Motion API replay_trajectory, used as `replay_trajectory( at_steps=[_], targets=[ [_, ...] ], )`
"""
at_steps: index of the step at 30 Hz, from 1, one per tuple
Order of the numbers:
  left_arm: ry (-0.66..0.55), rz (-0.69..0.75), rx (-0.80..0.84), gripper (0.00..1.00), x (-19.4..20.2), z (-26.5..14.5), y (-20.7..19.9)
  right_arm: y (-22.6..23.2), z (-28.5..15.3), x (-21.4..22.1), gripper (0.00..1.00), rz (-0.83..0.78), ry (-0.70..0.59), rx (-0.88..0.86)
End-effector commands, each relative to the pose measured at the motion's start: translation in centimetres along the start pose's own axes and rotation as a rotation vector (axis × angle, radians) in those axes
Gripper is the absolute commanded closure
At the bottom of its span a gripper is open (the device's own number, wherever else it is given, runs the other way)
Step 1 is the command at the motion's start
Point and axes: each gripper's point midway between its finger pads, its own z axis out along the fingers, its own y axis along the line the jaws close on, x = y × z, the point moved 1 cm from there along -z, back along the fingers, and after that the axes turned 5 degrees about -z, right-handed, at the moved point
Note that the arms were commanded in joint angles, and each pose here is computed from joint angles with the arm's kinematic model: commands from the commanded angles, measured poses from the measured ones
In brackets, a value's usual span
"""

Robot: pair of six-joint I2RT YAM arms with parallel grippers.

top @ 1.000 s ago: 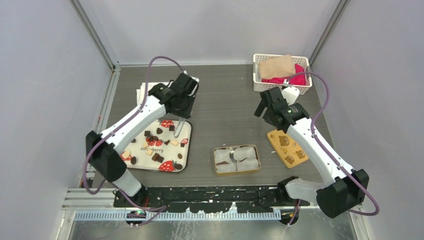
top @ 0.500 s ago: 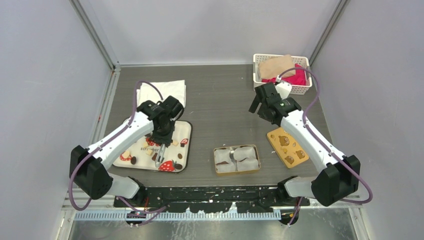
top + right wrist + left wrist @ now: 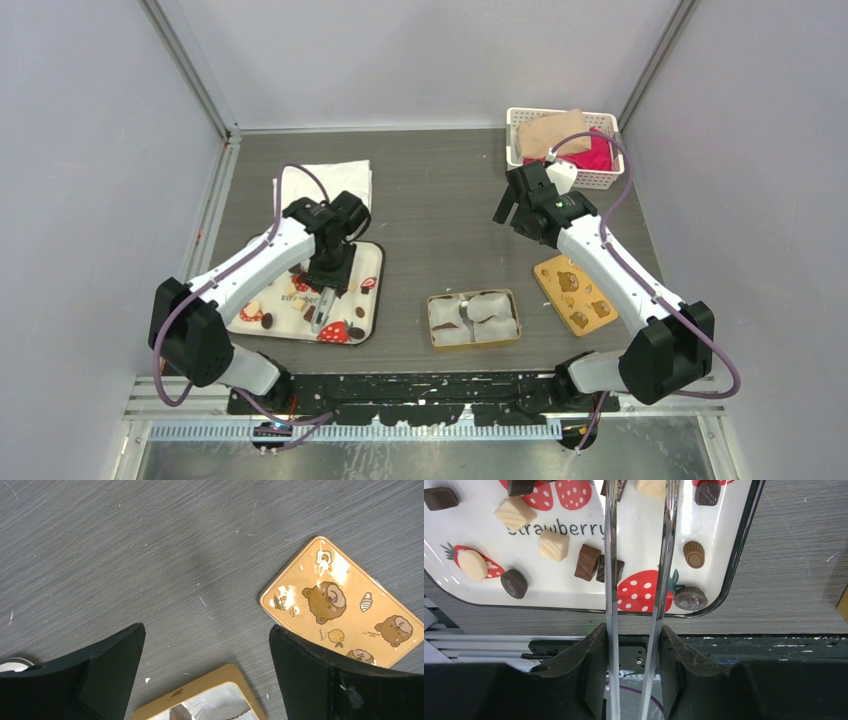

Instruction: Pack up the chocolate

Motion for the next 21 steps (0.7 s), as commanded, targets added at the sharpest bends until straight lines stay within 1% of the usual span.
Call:
replay_trajectory(
  at_steps=[1, 6, 10, 16, 21],
  targets=[
    [-0.033, -0.018, 0.029, 0.60, -1.2, -0.2, -0.6, 0.9, -0.9, -2.0, 0.00, 0.020, -0.056, -0.038],
    [-0.030, -0.019, 0.034, 0.51, -2.0, 0.7, -0.8, 1.0, -0.8, -2.0, 0.00, 0.018, -0.054, -0.043],
    [-0.027, -0.014, 0.009, 0.46, -2.4, 1.2, -0.6, 1.2, -0.8, -2.2, 0.00, 0.013, -0.055, -0.049],
    [-0.029, -0.056, 0.002, 0.45, -2.2, 2.0, -0.1, 1.1, -1.0, -2.3, 0.00, 0.017, -0.061, -0.049],
    [-0.033, -0.104, 0.020, 0.45, -3.0, 3.2, -0.3, 1.0, -1.0, -2.0, 0.00, 0.017, -0.056, -0.052]
  ],
)
